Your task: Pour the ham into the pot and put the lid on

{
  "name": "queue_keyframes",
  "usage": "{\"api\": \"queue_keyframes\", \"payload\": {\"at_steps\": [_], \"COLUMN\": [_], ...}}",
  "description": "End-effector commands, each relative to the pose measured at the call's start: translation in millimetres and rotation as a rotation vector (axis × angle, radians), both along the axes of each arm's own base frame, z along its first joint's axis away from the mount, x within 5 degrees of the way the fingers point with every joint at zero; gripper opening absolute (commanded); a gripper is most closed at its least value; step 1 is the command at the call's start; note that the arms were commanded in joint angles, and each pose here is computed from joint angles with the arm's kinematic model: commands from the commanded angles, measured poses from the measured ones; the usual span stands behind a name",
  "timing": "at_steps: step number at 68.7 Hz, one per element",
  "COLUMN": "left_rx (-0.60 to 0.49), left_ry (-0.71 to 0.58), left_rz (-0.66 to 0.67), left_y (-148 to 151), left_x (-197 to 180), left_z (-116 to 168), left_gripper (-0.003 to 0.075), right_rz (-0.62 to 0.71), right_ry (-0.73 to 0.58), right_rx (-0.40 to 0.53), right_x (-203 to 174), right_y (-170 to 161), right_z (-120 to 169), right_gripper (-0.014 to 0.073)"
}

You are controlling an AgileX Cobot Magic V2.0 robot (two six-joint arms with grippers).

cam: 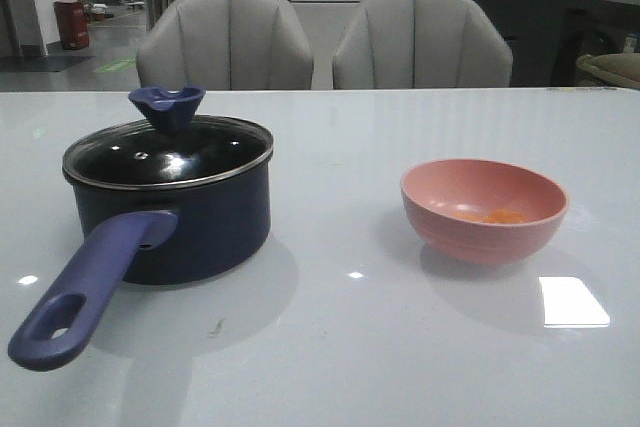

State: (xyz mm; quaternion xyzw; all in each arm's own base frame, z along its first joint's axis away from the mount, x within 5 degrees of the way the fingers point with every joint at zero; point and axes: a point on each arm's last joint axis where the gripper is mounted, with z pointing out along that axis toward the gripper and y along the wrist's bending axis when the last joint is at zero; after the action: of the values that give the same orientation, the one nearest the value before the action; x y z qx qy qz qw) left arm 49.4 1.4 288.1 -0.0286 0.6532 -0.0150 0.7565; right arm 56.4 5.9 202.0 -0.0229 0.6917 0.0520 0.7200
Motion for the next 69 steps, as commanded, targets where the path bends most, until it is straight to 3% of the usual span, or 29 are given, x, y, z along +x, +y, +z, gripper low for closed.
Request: {"api": "queue_keyframes", "payload": {"at_steps": [1,7,32,39,48,53,69], "left_rx": [-0.027,-0.057,-0.030,0.001,0.020,0.023,0.004], "left_ry": [0.091,0.168,0.220,0.226,0.236,0.245,0.252], "left_rz": [-0.009,-0.017,-0.005,-0.014,-0.044,-0.050,-0.057], "left_y": [0,-1,0,0,-3,-3,-4], "left_x": [6,10,21,22,24,25,27], "left_z": [26,33,29,29,28,27,28], "left_gripper": [0.0113,0.0113,0.0136,0.0240,0.0520,0.0609,0.0616], "right_rz": [-0.001,-0.001,-0.001,-0.001,-0.001,-0.001,-0.001], "right_ry": [-0.102,-0.102,-0.102,-0.102,-0.102,-0.102,-0.102], "right_rx": [-0.004,-0.004,-0.004,-0.004,-0.004,-0.004,-0.004], "right_x": [-3,-3,-3,-3,-3,-3,-3], "right_y": [0,0,0,0,0,0,0], "right_z": [10,10,10,10,10,10,10], "right_gripper": [0.0153,0.0153,0.0153,0.0153,0.0153,0.0153,0.0153]}}
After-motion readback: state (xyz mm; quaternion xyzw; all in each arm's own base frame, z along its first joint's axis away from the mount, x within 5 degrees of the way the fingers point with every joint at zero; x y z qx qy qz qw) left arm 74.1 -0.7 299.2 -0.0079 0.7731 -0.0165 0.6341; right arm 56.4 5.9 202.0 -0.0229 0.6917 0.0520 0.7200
